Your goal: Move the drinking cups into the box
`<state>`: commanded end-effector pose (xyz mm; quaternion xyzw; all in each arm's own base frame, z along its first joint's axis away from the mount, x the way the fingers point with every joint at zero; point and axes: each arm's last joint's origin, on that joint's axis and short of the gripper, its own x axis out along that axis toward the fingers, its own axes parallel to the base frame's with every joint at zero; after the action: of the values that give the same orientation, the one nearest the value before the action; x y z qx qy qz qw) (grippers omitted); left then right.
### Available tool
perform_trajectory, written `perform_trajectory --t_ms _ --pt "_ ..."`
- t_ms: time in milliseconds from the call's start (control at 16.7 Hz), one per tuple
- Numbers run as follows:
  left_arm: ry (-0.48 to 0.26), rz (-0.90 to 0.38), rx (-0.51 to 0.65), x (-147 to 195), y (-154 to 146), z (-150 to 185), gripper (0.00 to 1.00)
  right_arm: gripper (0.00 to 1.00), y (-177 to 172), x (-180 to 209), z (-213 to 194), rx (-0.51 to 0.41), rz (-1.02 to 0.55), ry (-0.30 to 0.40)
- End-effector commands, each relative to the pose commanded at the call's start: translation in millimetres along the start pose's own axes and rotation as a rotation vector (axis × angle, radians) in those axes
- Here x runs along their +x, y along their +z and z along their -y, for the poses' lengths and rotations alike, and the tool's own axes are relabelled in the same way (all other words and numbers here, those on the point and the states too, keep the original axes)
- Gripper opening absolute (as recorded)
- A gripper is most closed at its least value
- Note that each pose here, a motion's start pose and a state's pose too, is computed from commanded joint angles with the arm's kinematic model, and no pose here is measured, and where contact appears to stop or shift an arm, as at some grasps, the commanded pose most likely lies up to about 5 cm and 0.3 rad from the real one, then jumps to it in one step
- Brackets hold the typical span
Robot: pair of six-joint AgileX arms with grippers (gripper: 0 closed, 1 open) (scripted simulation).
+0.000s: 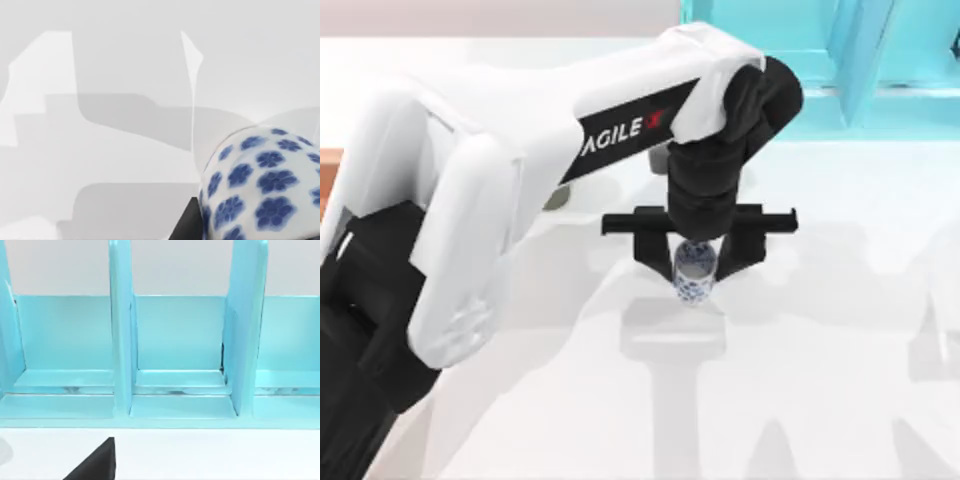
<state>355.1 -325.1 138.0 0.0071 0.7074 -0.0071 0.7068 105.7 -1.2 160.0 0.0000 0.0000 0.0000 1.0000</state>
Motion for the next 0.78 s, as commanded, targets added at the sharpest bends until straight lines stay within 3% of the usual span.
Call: perform_trajectory --t_ms 180,240,780 --pt "0.000 0.000 0.000 0.0 0.0 0.0 0.02 1.00 0.0 0.0 0.0 0.000 0.000 0.000" --pt "0.000 0.000 0.000 0.0 0.0 0.0 0.00 1.00 0.0 0.0 0.0 0.000 0.000 0.000" --pt "0.002 -0.002 -0.001 -0.5 0.6 -1.7 0.00 1.00 0.0 0.0 0.0 0.000 0.000 0.000"
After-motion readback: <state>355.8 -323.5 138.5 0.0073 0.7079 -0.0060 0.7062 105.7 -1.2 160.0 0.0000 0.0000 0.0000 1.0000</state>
